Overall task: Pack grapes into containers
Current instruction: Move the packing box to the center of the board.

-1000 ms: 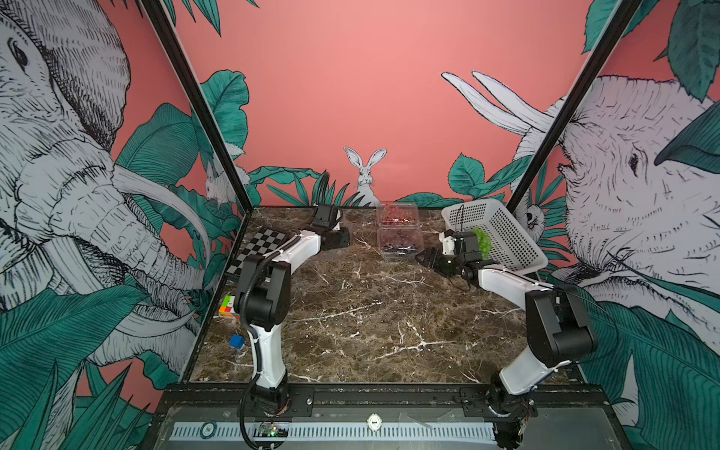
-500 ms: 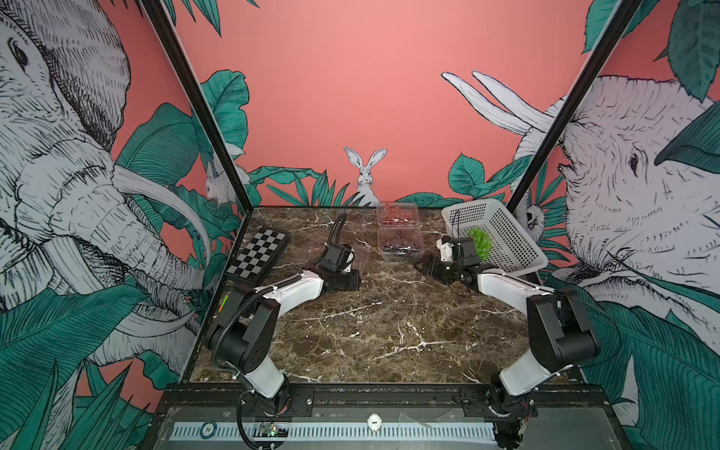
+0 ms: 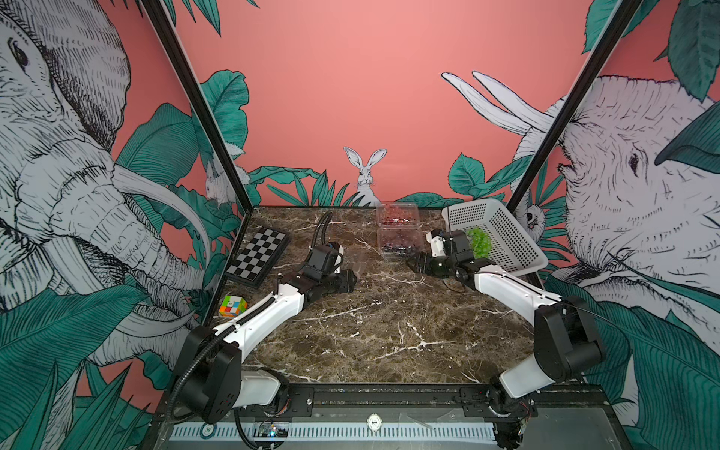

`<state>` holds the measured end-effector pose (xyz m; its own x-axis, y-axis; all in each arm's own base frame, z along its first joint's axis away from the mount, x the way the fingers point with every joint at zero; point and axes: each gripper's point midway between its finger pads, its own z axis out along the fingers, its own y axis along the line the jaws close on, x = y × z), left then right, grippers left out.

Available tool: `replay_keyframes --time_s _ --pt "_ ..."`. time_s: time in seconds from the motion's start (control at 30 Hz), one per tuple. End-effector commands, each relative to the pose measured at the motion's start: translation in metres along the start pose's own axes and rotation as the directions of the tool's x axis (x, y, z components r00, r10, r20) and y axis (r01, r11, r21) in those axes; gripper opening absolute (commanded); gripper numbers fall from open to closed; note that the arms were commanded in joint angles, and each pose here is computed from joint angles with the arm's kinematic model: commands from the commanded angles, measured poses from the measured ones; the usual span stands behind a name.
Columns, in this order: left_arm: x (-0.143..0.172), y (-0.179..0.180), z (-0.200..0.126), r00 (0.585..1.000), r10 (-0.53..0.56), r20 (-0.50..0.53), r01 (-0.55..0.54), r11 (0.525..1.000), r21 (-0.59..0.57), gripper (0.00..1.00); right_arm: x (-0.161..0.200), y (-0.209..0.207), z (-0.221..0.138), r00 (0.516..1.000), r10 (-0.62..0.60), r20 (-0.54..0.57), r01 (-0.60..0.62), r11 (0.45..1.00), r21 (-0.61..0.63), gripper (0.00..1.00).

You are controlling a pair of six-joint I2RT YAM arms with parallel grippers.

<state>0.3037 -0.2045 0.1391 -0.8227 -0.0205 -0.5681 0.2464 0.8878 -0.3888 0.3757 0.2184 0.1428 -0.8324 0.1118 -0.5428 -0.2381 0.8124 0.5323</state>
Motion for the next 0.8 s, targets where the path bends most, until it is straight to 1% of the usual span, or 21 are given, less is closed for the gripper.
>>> replay_keyframes --time_s 0.0,0.03,0.07,0.13,0.27,0.37,0.47,0.57,0.7,0.77 --pt "0.0 0.008 -0.014 1.0 -0.025 0.004 0.025 0.998 -0.054 0.69 -0.014 0.019 0.001 0.994 -0.105 0.006 0.105 0.994 0.014 0.72" --pt "-0.001 0.009 -0.016 0.999 -0.041 0.011 0.042 0.998 -0.056 0.73 -0.02 0.029 -0.001 0.991 -0.132 0.017 0.132 0.991 0.01 0.72" --pt "-0.002 0.01 -0.017 0.998 -0.062 0.02 0.063 0.997 -0.048 0.75 -0.019 0.03 0.006 0.989 -0.146 -0.001 0.146 0.989 0.017 0.71" --pt "-0.009 0.007 -0.018 0.992 -0.115 0.055 0.115 0.993 -0.003 0.78 -0.023 0.04 0.011 0.984 -0.18 -0.01 0.181 0.983 0.022 0.7" --pt "-0.026 -0.007 -0.012 0.981 -0.175 0.085 0.167 0.982 0.093 0.79 -0.034 0.064 0.022 0.971 -0.239 -0.022 0.239 0.971 0.014 0.7" --pt "-0.034 -0.016 -0.004 0.977 -0.195 0.09 0.183 0.974 0.13 0.8 -0.036 0.077 0.032 0.966 -0.254 -0.051 0.254 0.967 0.005 0.69" --pt "-0.031 -0.022 0.003 0.976 -0.201 0.089 0.186 0.97 0.156 0.81 -0.036 0.083 0.041 0.965 -0.253 -0.074 0.254 0.967 -0.003 0.69" --pt "-0.018 -0.024 0.013 0.973 -0.219 0.07 0.204 0.963 0.174 0.81 -0.039 0.087 0.047 0.966 -0.246 -0.074 0.246 0.969 -0.015 0.69" --pt "0.001 -0.024 0.023 0.973 -0.228 0.042 0.218 0.96 0.175 0.82 -0.041 0.093 0.055 0.962 -0.26 -0.089 0.259 0.966 -0.023 0.64" --pt "0.008 -0.025 0.024 0.973 -0.226 0.035 0.217 0.96 0.175 0.82 -0.038 0.096 0.06 0.956 -0.275 -0.105 0.274 0.961 -0.029 0.63"
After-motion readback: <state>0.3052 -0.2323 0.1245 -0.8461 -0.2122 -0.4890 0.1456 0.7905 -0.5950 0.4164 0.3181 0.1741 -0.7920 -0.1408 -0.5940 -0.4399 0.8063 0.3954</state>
